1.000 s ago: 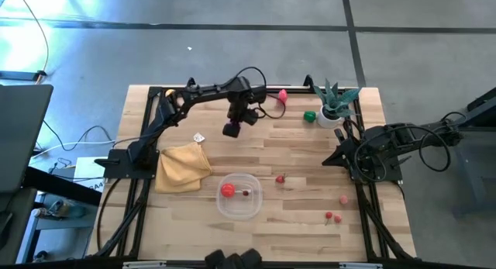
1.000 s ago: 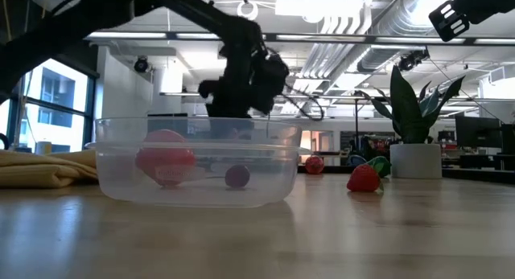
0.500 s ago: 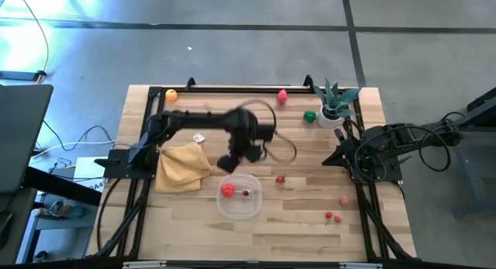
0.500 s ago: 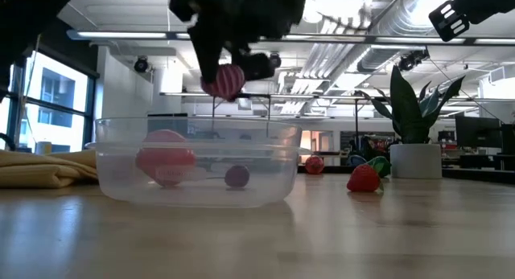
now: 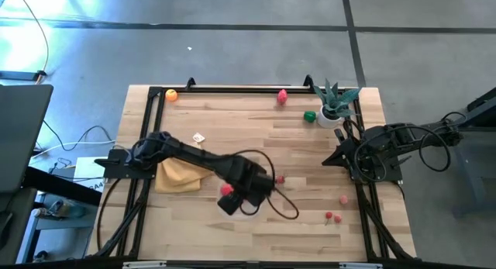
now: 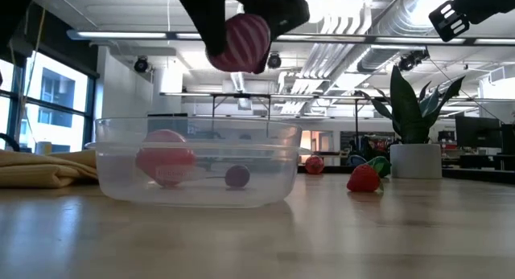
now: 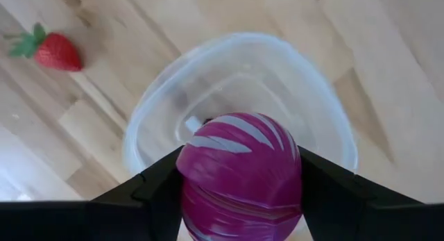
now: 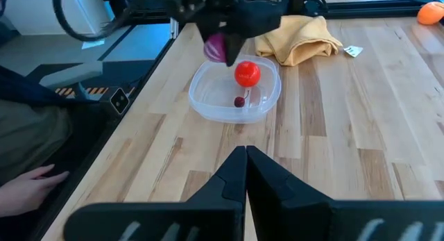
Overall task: Pick and placing Produce into tupperware
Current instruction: Put the red onion into the transparent bin
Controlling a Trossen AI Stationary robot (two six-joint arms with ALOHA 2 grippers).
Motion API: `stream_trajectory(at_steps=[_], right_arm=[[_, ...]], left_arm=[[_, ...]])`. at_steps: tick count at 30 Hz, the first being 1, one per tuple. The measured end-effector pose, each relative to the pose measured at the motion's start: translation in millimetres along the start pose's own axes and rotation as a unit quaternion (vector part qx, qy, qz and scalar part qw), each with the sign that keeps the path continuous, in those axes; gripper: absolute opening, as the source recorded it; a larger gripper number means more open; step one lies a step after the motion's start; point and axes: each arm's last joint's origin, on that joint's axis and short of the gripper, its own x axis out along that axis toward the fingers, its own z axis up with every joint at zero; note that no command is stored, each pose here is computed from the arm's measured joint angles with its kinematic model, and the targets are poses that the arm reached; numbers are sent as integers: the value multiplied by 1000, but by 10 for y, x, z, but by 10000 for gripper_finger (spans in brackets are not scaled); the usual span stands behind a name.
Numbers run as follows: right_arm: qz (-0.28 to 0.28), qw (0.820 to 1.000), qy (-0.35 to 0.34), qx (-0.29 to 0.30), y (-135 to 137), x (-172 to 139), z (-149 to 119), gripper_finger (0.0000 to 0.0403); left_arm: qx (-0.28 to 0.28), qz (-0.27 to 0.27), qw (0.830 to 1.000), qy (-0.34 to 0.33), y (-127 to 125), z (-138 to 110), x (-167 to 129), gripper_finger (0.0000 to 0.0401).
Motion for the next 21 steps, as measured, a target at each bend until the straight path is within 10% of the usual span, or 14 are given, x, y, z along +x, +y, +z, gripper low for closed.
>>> stream_trajectory(at_steps=[21], right_arm=[[0, 1000, 0, 1, 0, -1, 0, 0]], left_arm=[[-17, -5, 997, 76, 11, 65, 541, 218]])
